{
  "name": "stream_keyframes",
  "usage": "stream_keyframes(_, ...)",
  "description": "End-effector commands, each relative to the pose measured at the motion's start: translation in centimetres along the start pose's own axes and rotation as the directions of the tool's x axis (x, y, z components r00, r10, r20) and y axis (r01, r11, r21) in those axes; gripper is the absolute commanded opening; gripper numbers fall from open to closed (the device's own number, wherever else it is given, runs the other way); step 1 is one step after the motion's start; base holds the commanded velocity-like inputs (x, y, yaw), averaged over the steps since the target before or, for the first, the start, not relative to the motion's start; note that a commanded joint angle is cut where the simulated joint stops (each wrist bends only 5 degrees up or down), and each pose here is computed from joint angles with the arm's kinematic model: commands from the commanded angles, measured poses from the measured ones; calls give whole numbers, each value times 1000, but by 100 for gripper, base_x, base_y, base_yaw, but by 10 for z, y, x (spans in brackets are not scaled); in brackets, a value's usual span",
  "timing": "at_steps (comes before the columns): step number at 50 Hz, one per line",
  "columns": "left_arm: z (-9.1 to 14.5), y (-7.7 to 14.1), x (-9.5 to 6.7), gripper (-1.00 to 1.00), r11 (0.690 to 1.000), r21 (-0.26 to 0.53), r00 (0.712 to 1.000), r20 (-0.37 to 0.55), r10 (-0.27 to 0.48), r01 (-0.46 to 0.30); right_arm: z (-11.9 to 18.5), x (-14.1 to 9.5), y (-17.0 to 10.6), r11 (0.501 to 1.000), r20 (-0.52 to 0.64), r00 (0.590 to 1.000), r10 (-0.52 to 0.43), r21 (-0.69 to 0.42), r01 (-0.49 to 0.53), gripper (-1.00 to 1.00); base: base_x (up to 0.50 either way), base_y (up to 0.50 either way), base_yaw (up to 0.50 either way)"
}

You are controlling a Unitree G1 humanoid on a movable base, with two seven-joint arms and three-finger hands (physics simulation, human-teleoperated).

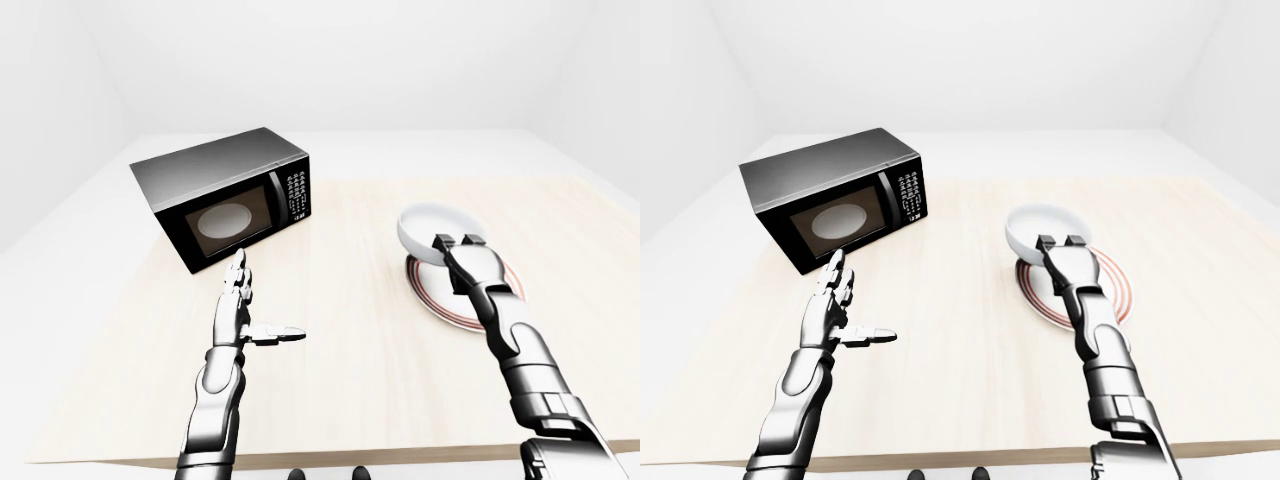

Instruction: Pick up the white bowl and put it on the plate.

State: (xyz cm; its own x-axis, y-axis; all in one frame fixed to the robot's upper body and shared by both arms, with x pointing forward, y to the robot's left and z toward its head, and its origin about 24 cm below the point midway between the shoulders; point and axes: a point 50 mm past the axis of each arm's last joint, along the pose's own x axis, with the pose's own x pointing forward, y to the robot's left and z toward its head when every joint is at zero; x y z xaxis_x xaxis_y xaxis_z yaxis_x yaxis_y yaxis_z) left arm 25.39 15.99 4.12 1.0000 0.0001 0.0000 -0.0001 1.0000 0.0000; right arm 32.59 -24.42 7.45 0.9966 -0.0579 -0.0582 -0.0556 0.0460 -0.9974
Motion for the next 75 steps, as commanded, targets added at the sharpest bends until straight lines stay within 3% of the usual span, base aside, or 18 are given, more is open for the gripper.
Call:
stream_keyframes(1, 0, 0, 0, 100, 1000, 0, 1000, 0, 0, 0, -12, -2, -4, 998, -33, 999, -39, -52, 37, -100, 0, 0, 0)
stream_keyframes(43, 0, 0, 0, 100, 1000, 0, 1000, 0, 0, 0, -46, -16, 11, 999, -125, 992, -21, -47, 15, -100, 0, 0, 0)
stream_keyframes(75, 0, 0, 0, 100, 1000, 0, 1000, 0, 0, 0, -54, -19, 27, 999, -155, 988, 2, -47, -10, -100, 0, 0, 0)
